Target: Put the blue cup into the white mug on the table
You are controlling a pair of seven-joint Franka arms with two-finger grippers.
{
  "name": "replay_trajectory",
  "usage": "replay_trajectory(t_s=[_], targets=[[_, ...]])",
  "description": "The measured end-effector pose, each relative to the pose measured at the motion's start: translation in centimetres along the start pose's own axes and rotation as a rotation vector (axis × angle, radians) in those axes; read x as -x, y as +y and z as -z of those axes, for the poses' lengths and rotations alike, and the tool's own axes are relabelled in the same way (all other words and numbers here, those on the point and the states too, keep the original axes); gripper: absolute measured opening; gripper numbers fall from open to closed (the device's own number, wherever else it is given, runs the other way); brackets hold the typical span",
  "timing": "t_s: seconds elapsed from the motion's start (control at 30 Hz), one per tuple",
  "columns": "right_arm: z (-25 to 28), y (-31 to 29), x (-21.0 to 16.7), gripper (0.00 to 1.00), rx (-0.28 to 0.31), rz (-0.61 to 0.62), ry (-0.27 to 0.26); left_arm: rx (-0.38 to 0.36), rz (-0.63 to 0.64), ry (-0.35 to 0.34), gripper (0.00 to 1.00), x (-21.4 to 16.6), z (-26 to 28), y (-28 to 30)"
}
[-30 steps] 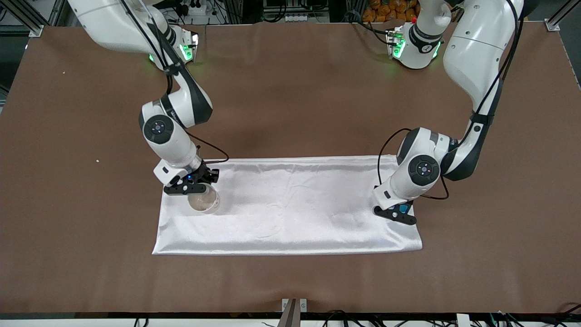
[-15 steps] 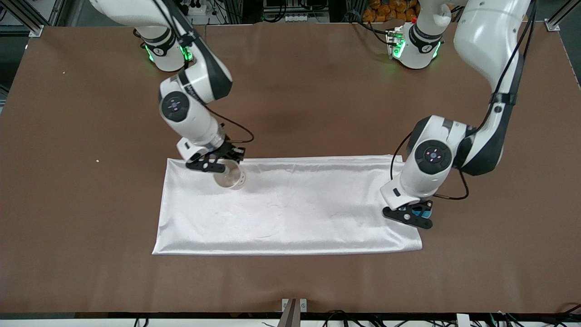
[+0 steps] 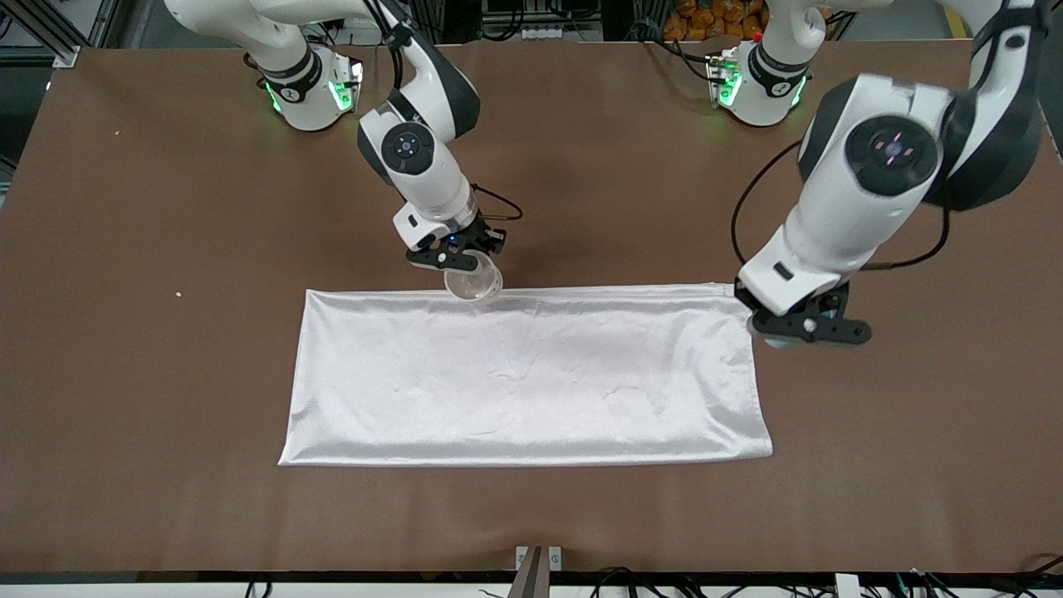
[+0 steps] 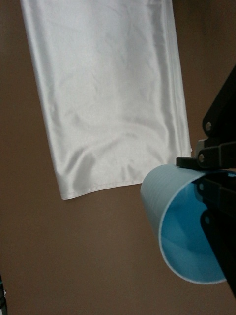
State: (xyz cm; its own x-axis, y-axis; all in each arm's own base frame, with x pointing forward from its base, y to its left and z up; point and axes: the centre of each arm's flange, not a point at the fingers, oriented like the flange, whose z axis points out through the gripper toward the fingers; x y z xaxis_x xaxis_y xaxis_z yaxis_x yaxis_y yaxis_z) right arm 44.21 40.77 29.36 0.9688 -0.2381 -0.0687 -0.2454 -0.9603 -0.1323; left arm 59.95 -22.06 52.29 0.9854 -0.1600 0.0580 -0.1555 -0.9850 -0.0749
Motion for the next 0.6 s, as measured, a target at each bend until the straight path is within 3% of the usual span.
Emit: replay_trajectory(t_s=[0.27,0.6], targets=[[-1.6,-1.8,4.4,0.10,0.030,-0.058,0.007,0.033,0.033,0.006,0.04,2.9,4.3,-0.4],[-3.4,-3.6,8.9,0.10,0.073,-0.151,0.092,0.024,0.071,0.029,0.04,6.2,6.8,-0.8]])
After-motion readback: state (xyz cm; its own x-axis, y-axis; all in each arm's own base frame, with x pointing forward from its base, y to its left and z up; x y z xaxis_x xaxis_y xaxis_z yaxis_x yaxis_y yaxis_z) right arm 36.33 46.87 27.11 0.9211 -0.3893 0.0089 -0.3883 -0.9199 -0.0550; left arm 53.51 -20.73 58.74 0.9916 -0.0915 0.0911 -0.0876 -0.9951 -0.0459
